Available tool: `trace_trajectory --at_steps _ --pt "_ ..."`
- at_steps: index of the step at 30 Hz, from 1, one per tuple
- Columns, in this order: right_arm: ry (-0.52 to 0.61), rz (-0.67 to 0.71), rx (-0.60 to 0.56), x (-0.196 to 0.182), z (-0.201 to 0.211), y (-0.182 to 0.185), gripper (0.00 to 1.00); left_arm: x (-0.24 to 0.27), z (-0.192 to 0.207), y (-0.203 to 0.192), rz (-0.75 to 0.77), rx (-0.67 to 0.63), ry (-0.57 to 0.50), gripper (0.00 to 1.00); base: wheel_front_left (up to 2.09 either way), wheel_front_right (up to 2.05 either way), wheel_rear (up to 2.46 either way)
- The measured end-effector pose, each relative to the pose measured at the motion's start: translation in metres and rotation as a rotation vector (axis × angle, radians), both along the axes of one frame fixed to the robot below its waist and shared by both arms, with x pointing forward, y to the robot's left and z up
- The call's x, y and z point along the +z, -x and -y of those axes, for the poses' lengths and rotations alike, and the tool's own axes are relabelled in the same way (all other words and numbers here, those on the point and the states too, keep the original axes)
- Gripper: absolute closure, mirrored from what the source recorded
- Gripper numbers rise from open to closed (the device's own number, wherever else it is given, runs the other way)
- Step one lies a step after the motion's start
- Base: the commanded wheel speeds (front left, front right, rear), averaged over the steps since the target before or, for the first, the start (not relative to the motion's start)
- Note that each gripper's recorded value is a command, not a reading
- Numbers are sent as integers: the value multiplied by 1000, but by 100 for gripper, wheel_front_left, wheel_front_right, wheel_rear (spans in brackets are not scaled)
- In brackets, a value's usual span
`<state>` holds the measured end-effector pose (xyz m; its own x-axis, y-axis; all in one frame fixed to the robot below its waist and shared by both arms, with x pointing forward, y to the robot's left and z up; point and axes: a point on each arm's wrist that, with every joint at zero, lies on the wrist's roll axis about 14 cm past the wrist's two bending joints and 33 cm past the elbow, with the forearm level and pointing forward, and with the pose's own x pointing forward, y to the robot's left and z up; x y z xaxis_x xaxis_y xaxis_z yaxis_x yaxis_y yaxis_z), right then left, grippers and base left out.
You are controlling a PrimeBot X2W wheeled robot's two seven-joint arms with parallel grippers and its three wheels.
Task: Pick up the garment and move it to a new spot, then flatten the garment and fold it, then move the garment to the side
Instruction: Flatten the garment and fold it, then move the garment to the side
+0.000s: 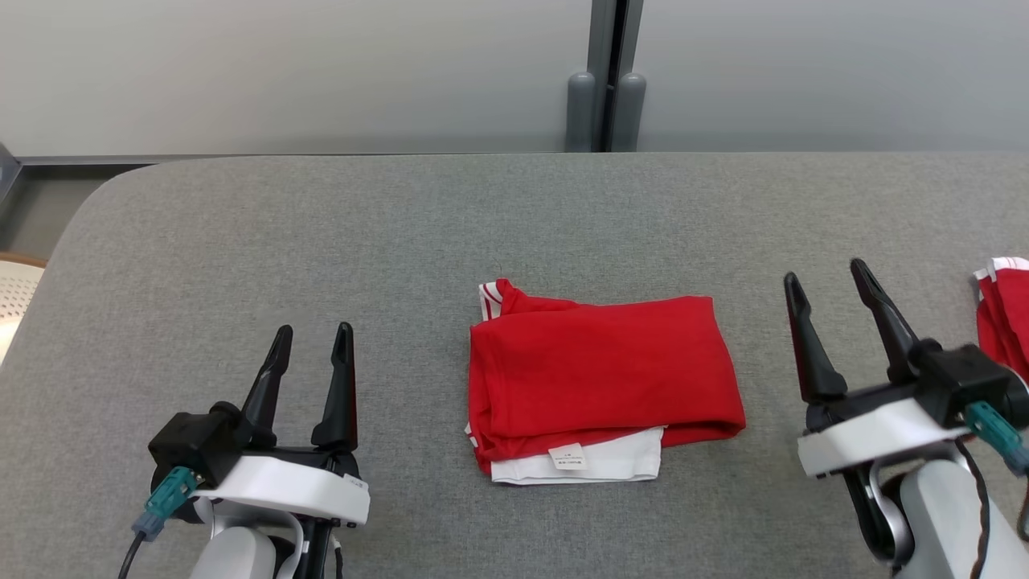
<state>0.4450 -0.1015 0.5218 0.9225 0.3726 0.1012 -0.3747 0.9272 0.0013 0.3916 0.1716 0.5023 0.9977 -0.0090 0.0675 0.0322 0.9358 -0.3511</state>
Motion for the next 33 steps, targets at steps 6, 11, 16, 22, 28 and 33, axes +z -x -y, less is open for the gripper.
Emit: trace_trajectory --at_steps 6,11,16,22,28,33 --pt "-39 -17 -92 -8 21 18 0 1 4 0 1 1 -38 0 0 0 0" --pt "-48 -36 -122 -16 26 27 0 -4 10 4 -16 -2 -52 0 0 0 0" --pt "-42 -41 -123 -18 25 28 0 -6 14 6 -21 -13 -85 0 0 0 0" --pt "-38 -56 -111 -23 21 25 0 -7 12 7 -24 -7 -90 0 0 0 0" --pt "-53 -143 -89 -50 11 20 0 -14 11 8 -44 -9 -92 0 0 0 0" --pt "-58 -297 -64 -87 -2 15 0 -22 12 10 -70 -16 -82 0 0 0 0"
